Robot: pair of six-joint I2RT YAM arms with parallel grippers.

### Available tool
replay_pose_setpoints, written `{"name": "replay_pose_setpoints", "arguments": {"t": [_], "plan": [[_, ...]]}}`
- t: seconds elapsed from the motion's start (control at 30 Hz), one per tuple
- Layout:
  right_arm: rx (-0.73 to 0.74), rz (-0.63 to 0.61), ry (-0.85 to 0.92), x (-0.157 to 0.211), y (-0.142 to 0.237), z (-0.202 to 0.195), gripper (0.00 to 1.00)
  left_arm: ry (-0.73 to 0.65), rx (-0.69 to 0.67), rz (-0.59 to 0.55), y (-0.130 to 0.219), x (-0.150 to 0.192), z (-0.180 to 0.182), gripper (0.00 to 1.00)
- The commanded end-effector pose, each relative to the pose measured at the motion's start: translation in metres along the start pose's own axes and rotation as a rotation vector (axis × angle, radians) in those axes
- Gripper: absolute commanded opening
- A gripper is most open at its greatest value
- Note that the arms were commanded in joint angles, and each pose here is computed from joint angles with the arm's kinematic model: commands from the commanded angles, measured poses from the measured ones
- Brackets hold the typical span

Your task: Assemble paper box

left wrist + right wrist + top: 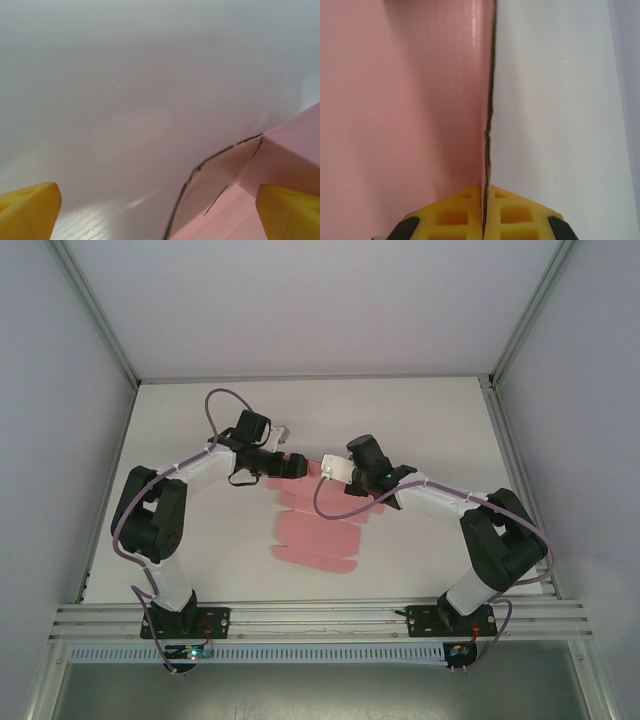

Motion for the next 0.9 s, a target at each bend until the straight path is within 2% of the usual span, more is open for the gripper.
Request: {"name": "replay_pose_setpoints", "arguments": {"t": [0.0, 0.13, 0.23, 0.33, 0.53, 0.63, 0.87], "plan": [[0.007, -0.079, -0.006, -0.018, 0.009, 0.006, 0.00, -0.026, -0.030, -0.068, -0.010, -0.021, -0.014, 1.00], [0.090, -0.087, -0.041, -0.016, 0.013, -0.001, 0.00, -0.019, -0.071, -0.107, -0.002, -0.022, -0.020, 1.00], [0.186, -0.058, -0.077, -0.004, 0.019, -0.015, 0.00, 0.013, -0.189, -0.140, 0.022, -0.012, -0.011, 1.00], [0.169, -0.043, -0.121, 0.008, 0.024, -0.017, 0.00, 0.060, -0.278, -0.150, 0.047, 0.008, 0.001, 1.00], [0.155, -0.045, -0.160, 0.021, 0.030, -0.015, 0.00, 0.193, -0.361, -0.175, 0.082, 0.050, 0.028, 1.00], [0.149, -0.056, -0.168, 0.020, 0.032, -0.014, 0.00, 0.196, -0.363, -0.180, 0.083, 0.060, 0.034, 1.00], [0.147, -0.096, -0.199, 0.013, 0.036, -0.018, 0.00, 0.130, -0.212, -0.098, 0.051, 0.059, 0.024, 1.00]]}}
Point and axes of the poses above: each hand's point on the last joint's axis, 136 mm out from that joint toward the fingers, its own y axis back along the fingers, its own z axis along the line the jaws close on, x = y × z, the point moved 4 cm from there along y, back along the fingers, and after that the axes turned 5 degrees about -y, right-handed, at the moved point
